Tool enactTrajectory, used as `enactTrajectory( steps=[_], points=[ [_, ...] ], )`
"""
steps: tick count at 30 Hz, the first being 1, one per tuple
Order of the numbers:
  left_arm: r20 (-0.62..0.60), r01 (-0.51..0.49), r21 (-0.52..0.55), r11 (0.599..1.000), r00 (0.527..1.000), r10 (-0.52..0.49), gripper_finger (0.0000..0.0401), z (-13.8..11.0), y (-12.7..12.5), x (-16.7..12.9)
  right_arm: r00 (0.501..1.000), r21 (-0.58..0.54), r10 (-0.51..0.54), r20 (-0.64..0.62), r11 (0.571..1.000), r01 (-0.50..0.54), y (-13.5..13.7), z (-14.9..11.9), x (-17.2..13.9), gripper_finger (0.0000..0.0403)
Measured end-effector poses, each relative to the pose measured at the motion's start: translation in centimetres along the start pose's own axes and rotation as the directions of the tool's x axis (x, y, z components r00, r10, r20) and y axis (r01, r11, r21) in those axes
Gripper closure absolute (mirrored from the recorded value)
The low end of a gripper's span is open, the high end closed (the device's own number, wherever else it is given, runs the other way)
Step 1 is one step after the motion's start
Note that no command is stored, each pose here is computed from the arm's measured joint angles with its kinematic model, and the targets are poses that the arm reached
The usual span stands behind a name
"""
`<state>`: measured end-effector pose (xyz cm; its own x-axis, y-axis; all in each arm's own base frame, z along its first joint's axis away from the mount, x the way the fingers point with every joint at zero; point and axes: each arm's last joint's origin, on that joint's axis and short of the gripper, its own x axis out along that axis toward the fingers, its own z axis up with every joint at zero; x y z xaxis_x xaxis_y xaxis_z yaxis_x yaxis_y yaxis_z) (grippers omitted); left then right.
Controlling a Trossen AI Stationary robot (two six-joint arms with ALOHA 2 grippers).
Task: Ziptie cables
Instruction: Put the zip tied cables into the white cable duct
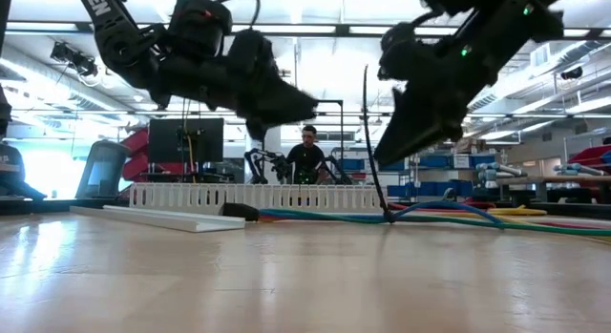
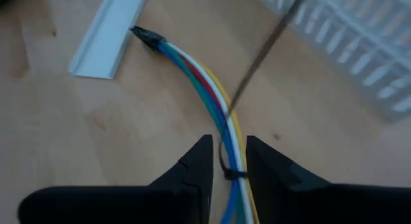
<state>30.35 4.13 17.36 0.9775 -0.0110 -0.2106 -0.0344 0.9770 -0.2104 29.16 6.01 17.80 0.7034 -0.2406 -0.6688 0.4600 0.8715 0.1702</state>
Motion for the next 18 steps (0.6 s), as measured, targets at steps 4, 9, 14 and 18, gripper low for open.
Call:
enactTrajectory(
  steps=[4, 9, 14, 18],
  points=[
    [-0.081, 0.029, 0.021, 0.999, 0.996, -0.028, 0.0254, -1.0, -1.2, 0.1, 0.999, -0.013, -0.020, -0.026, 1.000, 0.019, -0.6, 0.3, -2.0, 0.0309],
    [-0.114, 0.056, 0.118, 0.991, 0.993, -0.042, 0.0255, -1.7, -3.2, 0.3, 0.997, 0.007, -0.050, -0.061, 0.999, 0.050, -0.7, -0.3, -4.9, 0.0313],
    [-0.238, -0.069, 0.167, 0.984, 0.965, 0.108, 0.0255, -3.2, -3.1, 0.0, 0.998, 0.021, -0.045, -0.033, 0.999, 0.045, 0.4, -1.5, -7.0, 0.0318],
    [-0.303, -0.075, 0.163, 0.984, 0.945, 0.122, 0.0254, -3.8, -3.1, -0.2, 0.999, 0.015, -0.034, -0.006, 0.999, 0.034, 1.3, -2.4, -7.7, 0.0318]
  ],
)
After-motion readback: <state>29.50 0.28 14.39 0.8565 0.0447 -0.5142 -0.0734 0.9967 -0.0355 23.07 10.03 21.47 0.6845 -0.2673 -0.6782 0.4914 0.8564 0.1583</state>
